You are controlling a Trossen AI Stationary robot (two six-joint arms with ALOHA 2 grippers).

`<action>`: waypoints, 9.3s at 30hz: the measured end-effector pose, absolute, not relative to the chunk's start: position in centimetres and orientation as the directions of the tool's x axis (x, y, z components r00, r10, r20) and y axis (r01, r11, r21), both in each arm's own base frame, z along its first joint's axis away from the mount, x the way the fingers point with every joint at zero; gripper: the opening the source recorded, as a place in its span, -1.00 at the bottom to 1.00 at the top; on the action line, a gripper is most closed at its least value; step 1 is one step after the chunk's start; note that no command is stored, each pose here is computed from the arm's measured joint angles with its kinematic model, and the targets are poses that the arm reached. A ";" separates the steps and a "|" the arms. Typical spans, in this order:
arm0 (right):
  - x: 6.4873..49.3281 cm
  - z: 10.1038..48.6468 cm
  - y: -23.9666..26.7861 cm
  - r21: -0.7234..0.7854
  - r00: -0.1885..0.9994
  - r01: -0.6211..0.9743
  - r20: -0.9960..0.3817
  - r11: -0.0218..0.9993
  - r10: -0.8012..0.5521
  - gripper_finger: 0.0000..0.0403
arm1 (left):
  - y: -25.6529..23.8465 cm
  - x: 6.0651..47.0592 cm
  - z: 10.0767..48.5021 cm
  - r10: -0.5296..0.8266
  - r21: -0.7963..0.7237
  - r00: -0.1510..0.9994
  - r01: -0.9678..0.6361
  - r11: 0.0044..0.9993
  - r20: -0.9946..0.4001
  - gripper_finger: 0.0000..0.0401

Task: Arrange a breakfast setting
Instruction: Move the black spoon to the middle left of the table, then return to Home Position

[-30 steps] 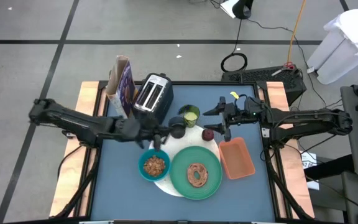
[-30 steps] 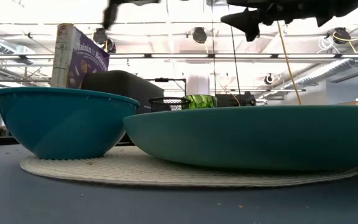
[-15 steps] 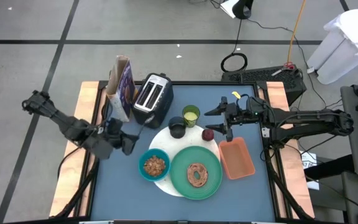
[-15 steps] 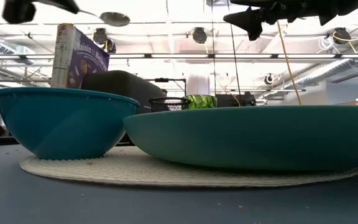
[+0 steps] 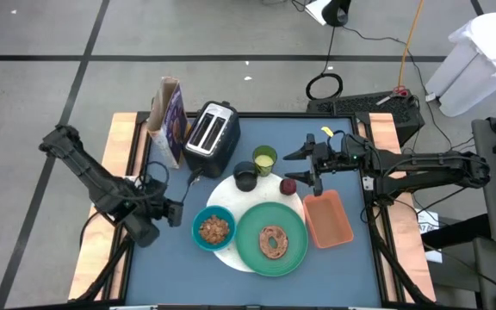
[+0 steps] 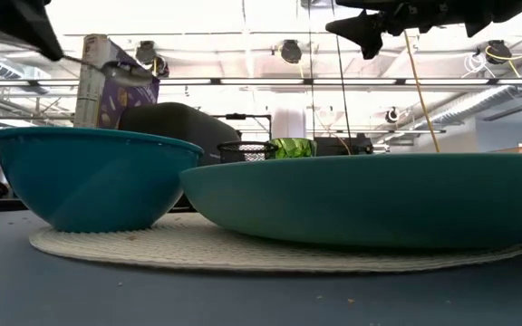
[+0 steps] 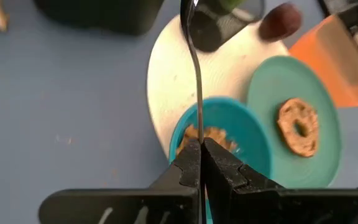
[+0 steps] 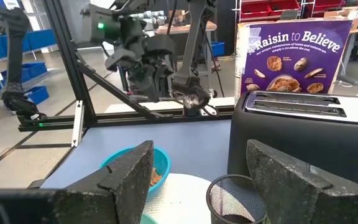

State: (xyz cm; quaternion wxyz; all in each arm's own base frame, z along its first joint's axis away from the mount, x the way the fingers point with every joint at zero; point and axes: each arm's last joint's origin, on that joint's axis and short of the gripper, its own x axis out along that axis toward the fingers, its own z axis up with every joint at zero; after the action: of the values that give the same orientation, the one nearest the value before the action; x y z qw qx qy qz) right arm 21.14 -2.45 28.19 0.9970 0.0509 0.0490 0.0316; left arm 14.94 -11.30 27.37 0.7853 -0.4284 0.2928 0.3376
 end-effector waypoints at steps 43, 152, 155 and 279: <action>21.2 28.2 -2.5 0.105 0.993 -0.058 -0.096 0.993 0.068 0.25 | -18.1 19.7 15.0 0.354 -0.233 0.260 -0.965 0.117 -0.898 -0.96; 14.4 31.9 -1.5 0.097 0.996 -0.074 0.065 0.992 0.068 0.25 | -3.8 12.4 36.5 0.283 0.139 0.945 -0.262 0.955 -0.163 -0.48; 14.3 32.0 -1.5 0.096 0.995 -0.075 0.070 0.993 0.068 0.25 | -3.4 12.6 36.1 0.315 0.171 0.943 -0.295 0.940 -0.104 -0.54; 14.3 32.0 -1.5 0.096 0.995 -0.074 0.070 0.993 0.067 0.25 | 1.8 9.6 16.8 0.121 -0.136 0.992 -0.117 0.984 0.022 -0.99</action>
State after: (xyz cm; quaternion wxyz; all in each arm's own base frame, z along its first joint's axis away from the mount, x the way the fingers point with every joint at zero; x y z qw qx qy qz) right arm 14.28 -1.46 31.99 0.9976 0.0491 -0.0335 0.0355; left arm 9.58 1.76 16.84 0.9958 -0.0676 -0.0152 0.0598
